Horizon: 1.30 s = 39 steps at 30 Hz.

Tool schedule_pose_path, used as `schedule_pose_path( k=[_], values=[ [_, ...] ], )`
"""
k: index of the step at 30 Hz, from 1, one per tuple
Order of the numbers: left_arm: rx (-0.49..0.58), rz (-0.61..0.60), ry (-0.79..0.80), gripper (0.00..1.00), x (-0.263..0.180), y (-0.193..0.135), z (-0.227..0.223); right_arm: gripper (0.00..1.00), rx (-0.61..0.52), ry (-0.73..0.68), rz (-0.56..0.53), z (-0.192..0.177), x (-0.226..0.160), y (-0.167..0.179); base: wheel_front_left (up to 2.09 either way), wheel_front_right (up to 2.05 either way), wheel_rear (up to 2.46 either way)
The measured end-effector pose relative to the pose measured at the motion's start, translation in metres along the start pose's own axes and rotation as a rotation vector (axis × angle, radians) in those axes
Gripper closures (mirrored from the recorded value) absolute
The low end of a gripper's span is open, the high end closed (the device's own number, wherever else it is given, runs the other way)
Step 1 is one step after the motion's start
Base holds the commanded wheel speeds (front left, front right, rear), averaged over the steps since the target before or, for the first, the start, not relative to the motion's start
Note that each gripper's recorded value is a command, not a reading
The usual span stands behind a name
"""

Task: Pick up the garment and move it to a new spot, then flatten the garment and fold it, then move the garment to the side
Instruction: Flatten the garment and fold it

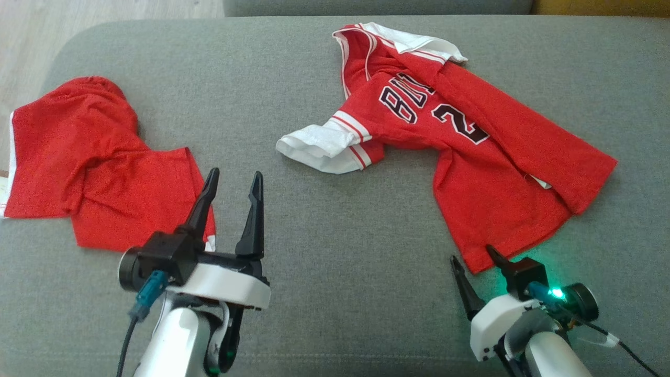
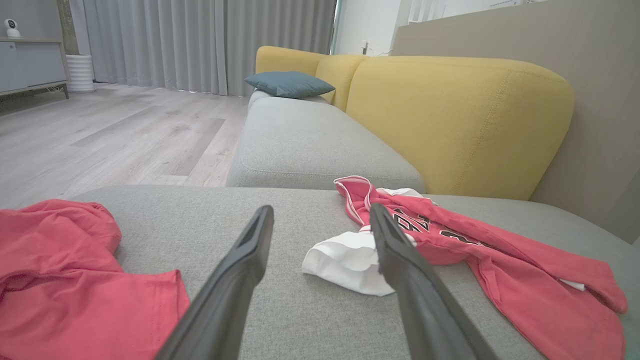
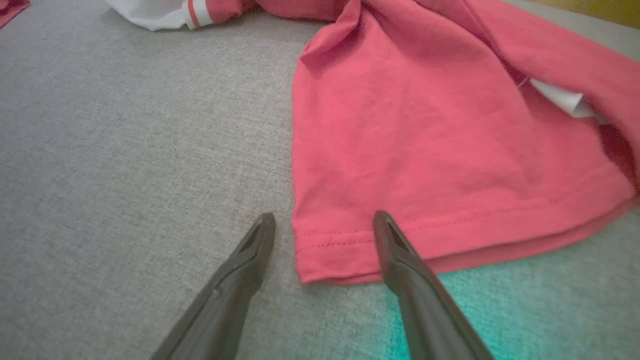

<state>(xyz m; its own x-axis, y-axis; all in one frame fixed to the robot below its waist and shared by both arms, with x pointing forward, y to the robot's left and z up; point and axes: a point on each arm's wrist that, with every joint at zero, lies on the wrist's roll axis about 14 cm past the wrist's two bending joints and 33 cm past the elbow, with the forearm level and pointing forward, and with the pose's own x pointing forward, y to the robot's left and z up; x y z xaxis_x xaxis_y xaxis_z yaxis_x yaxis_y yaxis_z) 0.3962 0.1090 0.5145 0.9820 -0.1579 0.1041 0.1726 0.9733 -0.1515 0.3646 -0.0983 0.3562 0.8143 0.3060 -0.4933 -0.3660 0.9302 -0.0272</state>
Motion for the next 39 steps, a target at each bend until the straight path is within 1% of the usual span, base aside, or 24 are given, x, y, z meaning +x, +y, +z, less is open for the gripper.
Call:
schedule_pose_path(
  k=[2,3,4,7,11,15,18,21,24,28,29,30,34,39],
  values=[
    [0.0,0.0,0.001,0.0,0.0,0.0,0.0,0.01,-0.008,0.003,0.0,0.0,0.001,0.0,0.0,0.0,0.0],
    [0.0,0.0,0.002,0.0,0.0,0.0,-0.001,0.66,-0.018,0.001,-0.001,0.001,0.002,-0.001,0.0,0.0,0.0],
    [-0.001,-0.001,0.002,0.0,0.0,0.0,-0.001,1.0,-0.028,0.0,-0.003,0.002,0.003,-0.002,0.0,0.0,0.0],
    [-0.002,-0.006,0.001,0.0,0.002,-0.002,-0.001,1.0,-0.038,-0.001,-0.032,0.004,0.003,-0.013,0.0,0.0,0.0],
    [-0.007,-0.026,-0.001,0.0,0.005,-0.008,-0.001,1.0,-0.03,0.004,-0.114,0.001,-0.005,-0.039,0.0,0.0,0.0],
    [-0.012,-0.051,-0.006,0.0,0.009,-0.017,0.0,1.0,-0.012,0.003,-0.246,0.0,-0.024,-0.081,0.0,0.0,0.0],
    [-0.018,-0.076,-0.009,0.0,0.012,-0.025,0.0,1.0,-0.016,-0.005,-0.351,0.001,-0.045,-0.117,0.0,0.0,0.0],
    [-0.023,-0.096,-0.009,0.0,0.014,-0.032,0.0,1.0,0.0,0.015,-0.436,-0.006,-0.066,-0.142,0.0,0.0,0.0],
    [-0.026,-0.106,-0.009,0.0,0.015,-0.035,0.0,1.0,-0.004,0.036,-0.491,-0.012,-0.08,-0.158,0.0,0.0,0.0],
    [-0.026,-0.11,-0.01,0.0,0.015,-0.037,0.0,1.0,-0.002,0.029,-0.513,-0.009,-0.084,-0.163,0.0,0.0,0.0],
    [-0.026,-0.11,-0.01,0.0,0.015,-0.037,0.0,0.74,0.001,0.033,-0.512,-0.009,-0.084,-0.163,0.0,0.0,0.0],
    [-0.025,-0.111,-0.01,0.0,0.015,-0.037,0.0,0.0,0.002,0.031,-0.509,-0.009,-0.083,-0.161,0.0,0.0,0.0],
    [-0.025,-0.115,-0.012,0.0,0.015,-0.038,0.001,0.0,0.025,-0.015,-0.483,-0.001,-0.078,-0.149,0.0,0.0,0.0],
    [-0.025,-0.132,-0.019,0.0,0.015,-0.044,0.003,0.0,0.104,-0.194,-0.433,0.033,-0.074,-0.13,0.0,0.0,0.0]
  ],
)
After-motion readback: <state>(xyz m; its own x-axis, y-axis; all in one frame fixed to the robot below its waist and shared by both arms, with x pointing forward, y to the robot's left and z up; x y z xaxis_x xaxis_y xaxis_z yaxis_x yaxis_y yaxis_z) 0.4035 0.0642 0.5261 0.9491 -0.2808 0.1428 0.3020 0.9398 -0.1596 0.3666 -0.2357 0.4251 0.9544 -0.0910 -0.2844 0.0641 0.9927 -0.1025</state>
